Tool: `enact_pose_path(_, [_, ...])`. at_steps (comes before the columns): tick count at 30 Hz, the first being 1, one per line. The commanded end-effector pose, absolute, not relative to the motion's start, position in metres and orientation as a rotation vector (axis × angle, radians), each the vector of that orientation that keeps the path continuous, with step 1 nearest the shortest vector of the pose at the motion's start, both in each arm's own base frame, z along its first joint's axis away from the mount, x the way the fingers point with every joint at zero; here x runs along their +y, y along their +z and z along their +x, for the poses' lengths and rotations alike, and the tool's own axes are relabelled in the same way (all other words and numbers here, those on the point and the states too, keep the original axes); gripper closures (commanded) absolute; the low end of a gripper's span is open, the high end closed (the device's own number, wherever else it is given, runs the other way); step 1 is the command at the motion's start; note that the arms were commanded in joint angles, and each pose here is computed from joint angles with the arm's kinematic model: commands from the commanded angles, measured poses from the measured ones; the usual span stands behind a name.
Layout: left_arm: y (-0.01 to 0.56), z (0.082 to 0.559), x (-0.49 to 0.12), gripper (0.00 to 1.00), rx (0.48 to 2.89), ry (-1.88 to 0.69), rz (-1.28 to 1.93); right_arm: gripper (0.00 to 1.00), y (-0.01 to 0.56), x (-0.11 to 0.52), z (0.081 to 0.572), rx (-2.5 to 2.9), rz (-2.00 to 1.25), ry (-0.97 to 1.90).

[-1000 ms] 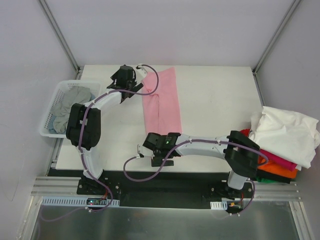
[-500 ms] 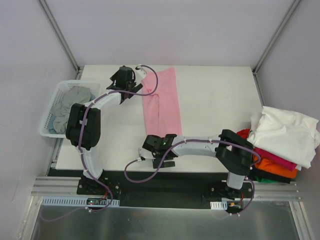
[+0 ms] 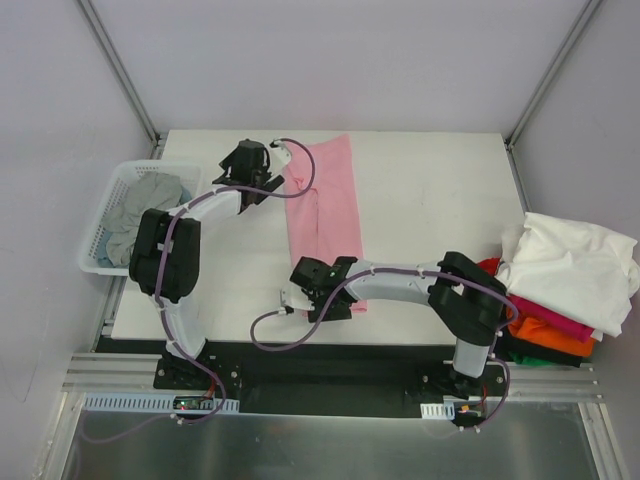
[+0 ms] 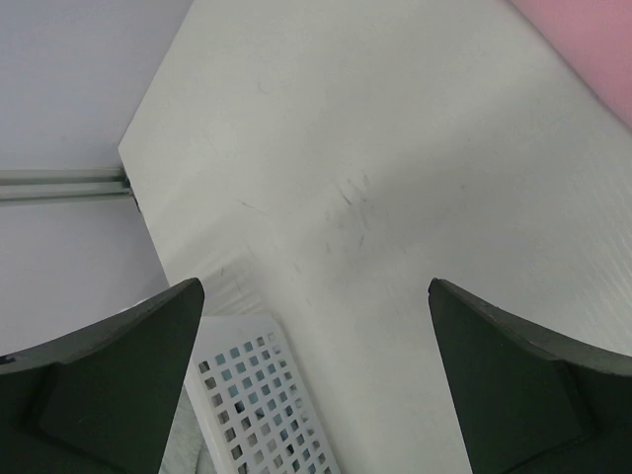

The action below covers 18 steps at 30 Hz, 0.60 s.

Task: Fold and stack the t-shirts
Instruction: Grab the bottom of the folded rectangular tshirt with right arm

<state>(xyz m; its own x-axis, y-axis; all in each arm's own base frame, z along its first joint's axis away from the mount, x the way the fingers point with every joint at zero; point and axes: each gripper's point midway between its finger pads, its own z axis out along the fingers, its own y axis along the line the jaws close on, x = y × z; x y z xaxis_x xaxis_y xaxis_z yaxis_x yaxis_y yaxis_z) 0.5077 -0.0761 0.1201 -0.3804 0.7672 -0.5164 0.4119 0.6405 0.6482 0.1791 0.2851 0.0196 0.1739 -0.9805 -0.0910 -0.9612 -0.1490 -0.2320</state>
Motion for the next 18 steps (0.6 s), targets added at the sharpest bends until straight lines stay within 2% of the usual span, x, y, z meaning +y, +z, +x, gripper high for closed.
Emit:
enact_pose_path(1, [0.159,0.502,-0.068,0.01,1.942,0.548,0.84,0.49,-0.004,0.286,0.177,1.885,-2.298,0.002])
enact_pose_path(3, [0.164,0.499,-0.066,0.01,1.934,0.552,0.838,0.55,-0.008,0.286,0.176,1.899,-2.306,0.028])
enact_pose_path(6, [0.168,0.496,-0.064,0.01,1.926,0.566,0.84,0.72,-0.01,0.287,0.174,1.908,-2.31,0.036])
enact_pose_path(7, [0.168,0.495,-0.063,0.01,1.923,0.569,0.844,0.88,-0.009,0.286,0.174,1.915,-2.308,0.033])
enact_pose_path(8, [0.17,0.494,-0.063,0.01,1.918,0.571,0.839,0.97,-0.008,0.286,0.173,1.926,-2.303,0.035])
enact_pose_path(9, [0.17,0.493,-0.062,0.01,1.919,0.572,0.838,0.99,-0.007,0.285,0.172,1.93,-2.301,0.035])
enact_pose_path(18, [0.171,0.495,-0.057,0.01,1.902,0.572,0.82,0.99,0.03,0.281,0.127,1.904,-2.358,0.091])
